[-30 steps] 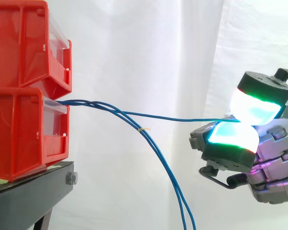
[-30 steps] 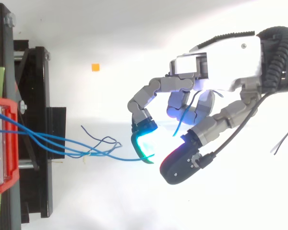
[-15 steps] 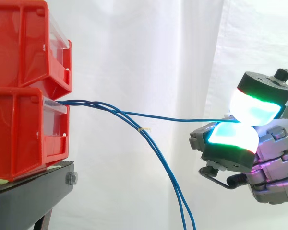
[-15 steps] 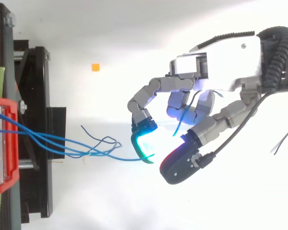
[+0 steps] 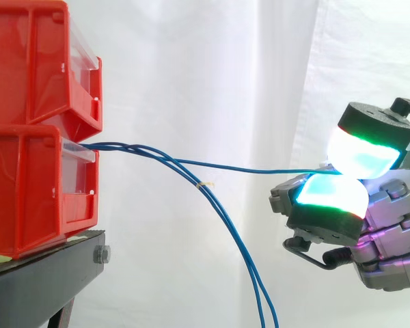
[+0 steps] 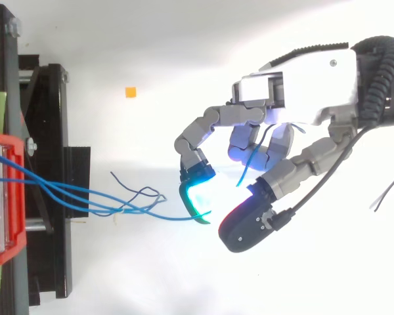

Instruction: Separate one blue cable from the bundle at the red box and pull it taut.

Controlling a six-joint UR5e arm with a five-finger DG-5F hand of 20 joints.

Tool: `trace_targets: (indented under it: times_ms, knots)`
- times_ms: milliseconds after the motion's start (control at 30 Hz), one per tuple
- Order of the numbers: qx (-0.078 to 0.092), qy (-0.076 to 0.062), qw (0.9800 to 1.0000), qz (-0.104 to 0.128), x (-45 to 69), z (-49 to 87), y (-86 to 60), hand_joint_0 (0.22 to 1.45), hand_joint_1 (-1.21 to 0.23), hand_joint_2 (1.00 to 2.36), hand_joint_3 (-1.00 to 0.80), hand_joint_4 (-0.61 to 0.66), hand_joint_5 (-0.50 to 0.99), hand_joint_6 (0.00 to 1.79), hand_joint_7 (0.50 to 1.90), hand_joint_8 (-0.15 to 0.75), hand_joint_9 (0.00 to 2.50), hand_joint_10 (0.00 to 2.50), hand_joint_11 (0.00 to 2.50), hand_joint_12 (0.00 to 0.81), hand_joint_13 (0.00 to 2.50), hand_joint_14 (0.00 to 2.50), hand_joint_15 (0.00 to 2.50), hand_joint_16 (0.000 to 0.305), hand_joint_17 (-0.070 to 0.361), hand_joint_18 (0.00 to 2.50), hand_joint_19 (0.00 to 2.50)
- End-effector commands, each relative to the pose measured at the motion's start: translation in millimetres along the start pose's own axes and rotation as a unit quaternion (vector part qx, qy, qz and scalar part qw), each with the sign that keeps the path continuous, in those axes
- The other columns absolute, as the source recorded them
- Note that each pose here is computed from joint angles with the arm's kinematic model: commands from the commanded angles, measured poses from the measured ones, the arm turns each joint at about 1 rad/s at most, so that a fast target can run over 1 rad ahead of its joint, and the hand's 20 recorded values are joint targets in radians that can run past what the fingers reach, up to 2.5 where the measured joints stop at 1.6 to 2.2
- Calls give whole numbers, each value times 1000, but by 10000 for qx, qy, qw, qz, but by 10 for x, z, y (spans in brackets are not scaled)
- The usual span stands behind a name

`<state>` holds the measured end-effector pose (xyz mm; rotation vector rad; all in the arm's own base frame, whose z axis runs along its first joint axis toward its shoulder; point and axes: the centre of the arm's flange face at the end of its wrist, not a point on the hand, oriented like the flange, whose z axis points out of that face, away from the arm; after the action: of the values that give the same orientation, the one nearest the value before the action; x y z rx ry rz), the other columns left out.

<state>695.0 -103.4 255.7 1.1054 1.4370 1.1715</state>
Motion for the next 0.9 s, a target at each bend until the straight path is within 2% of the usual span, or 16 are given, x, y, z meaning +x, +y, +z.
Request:
trace_targets:
  times_ms: [0,867]
  knots:
    - [5,-4,10000,0,0,2,-6,598,-724,1016,-15,59,-130,857,1334,342,1175,1691,1748,406,1088,1708,1700,60,135,1399,1227]
    - [4,3,10000,0,1,2,-6,597,-722,1017,-17,61,-131,858,1338,341,1172,1688,1744,401,1084,1680,1731,60,134,1389,1216]
